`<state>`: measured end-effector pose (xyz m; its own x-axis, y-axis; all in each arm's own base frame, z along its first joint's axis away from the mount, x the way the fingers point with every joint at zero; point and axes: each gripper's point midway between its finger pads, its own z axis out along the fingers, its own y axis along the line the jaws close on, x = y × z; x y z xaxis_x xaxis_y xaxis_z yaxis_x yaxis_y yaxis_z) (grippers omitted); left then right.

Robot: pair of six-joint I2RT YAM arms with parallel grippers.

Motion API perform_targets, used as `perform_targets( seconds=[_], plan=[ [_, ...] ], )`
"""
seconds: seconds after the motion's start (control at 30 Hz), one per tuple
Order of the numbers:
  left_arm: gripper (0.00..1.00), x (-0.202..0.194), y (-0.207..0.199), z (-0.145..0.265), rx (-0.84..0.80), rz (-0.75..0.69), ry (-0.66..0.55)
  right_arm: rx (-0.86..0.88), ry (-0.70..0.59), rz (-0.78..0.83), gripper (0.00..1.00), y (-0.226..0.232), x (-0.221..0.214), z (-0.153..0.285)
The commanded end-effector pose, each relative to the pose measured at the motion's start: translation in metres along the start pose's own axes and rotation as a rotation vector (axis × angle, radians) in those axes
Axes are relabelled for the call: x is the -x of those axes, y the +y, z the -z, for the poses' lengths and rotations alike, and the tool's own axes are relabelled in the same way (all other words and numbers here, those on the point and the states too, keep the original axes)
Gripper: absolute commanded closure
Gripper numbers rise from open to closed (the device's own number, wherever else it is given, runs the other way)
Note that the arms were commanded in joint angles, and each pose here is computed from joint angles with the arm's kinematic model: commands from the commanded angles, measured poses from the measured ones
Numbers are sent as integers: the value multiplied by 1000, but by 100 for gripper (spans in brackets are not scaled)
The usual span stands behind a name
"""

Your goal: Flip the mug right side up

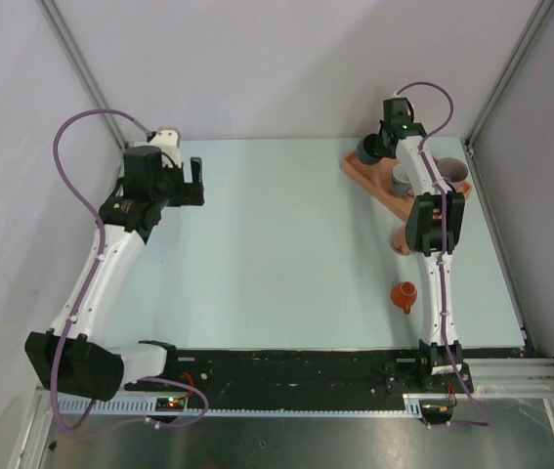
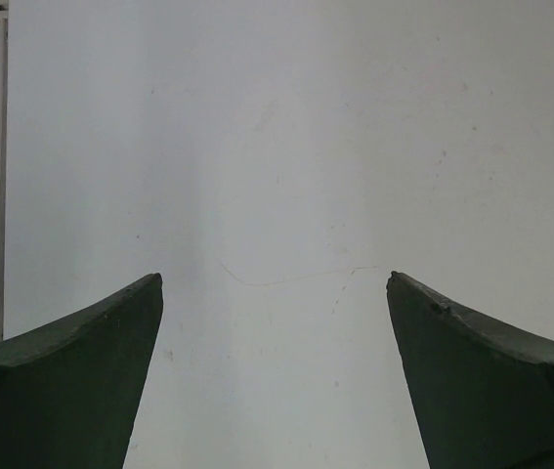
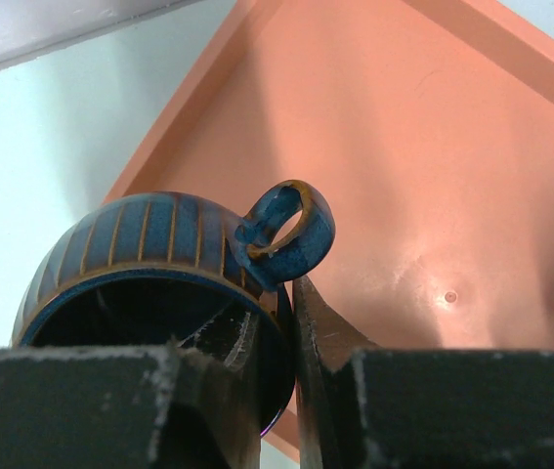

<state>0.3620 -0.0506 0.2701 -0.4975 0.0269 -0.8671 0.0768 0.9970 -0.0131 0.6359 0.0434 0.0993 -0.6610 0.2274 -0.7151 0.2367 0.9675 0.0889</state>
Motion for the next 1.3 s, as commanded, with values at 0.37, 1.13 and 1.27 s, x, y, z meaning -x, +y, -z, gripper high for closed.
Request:
perform_targets(
  seconds=[0.37,1.13,1.27],
  plan=[
    [0,26,4,-13,6,22,-39,-66,41,53,92,-27,-6,-3],
    [0,30,-18,10,-154,-125,-91,361,-339,334,1,48,117,180],
    [0,20,-36,16,-270,-174,-92,424,-253,478,1,45,72,239]
  ],
)
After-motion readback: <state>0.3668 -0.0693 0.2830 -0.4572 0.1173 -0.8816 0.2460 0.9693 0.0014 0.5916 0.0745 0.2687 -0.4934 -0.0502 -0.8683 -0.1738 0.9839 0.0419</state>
